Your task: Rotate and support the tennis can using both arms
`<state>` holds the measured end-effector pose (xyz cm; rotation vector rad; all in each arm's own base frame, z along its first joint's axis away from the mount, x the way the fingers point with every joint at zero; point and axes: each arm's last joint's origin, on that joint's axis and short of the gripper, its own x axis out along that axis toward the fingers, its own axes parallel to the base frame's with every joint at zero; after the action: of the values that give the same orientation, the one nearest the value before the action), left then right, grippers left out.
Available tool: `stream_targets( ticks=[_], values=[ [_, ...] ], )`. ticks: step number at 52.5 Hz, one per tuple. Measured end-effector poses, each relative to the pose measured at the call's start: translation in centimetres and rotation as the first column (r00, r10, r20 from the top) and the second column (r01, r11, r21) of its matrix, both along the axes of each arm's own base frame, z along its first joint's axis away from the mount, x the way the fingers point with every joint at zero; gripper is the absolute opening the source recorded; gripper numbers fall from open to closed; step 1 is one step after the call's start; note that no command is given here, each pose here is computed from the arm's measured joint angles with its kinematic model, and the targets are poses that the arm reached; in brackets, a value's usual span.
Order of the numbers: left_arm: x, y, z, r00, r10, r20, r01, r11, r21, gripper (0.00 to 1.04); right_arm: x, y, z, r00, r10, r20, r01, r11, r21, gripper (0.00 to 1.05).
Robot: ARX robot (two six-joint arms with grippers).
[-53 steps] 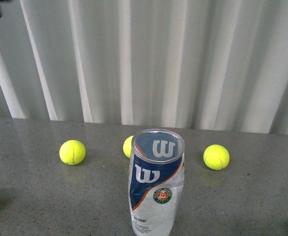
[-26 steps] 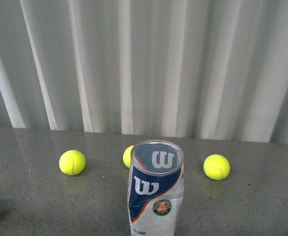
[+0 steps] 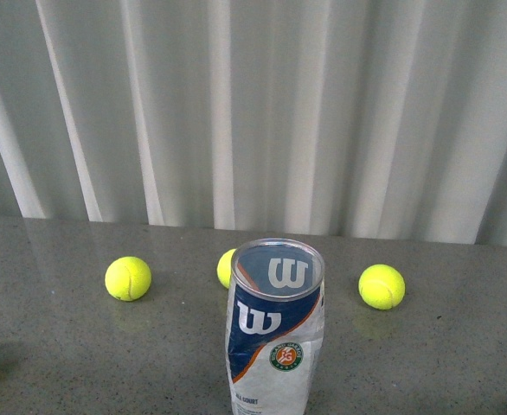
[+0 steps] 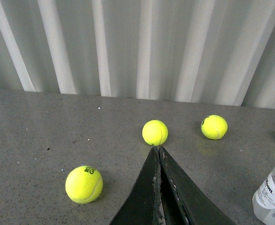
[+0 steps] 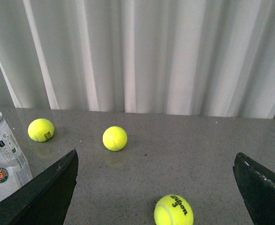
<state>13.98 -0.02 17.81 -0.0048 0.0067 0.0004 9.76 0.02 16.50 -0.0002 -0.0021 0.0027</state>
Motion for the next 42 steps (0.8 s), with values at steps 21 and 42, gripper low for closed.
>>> stream_targets(
  ticks=[21, 42],
  values=[
    [-1.4, 0.0, -0.4, 1.000, -0.002, 0.029, 0.002, 1.000, 0.000, 0.04, 0.0, 0.0, 0.0, 1.000, 0.000, 0.000, 0.000, 1.000, 0.000, 0.98],
    [-2.7, 0.0, -0.3, 0.999, -0.002, 0.034, 0.002, 1.000, 0.000, 0.04, 0.0, 0.0, 0.0, 1.000, 0.000, 0.000, 0.000, 1.000, 0.000, 0.98]
  ],
)
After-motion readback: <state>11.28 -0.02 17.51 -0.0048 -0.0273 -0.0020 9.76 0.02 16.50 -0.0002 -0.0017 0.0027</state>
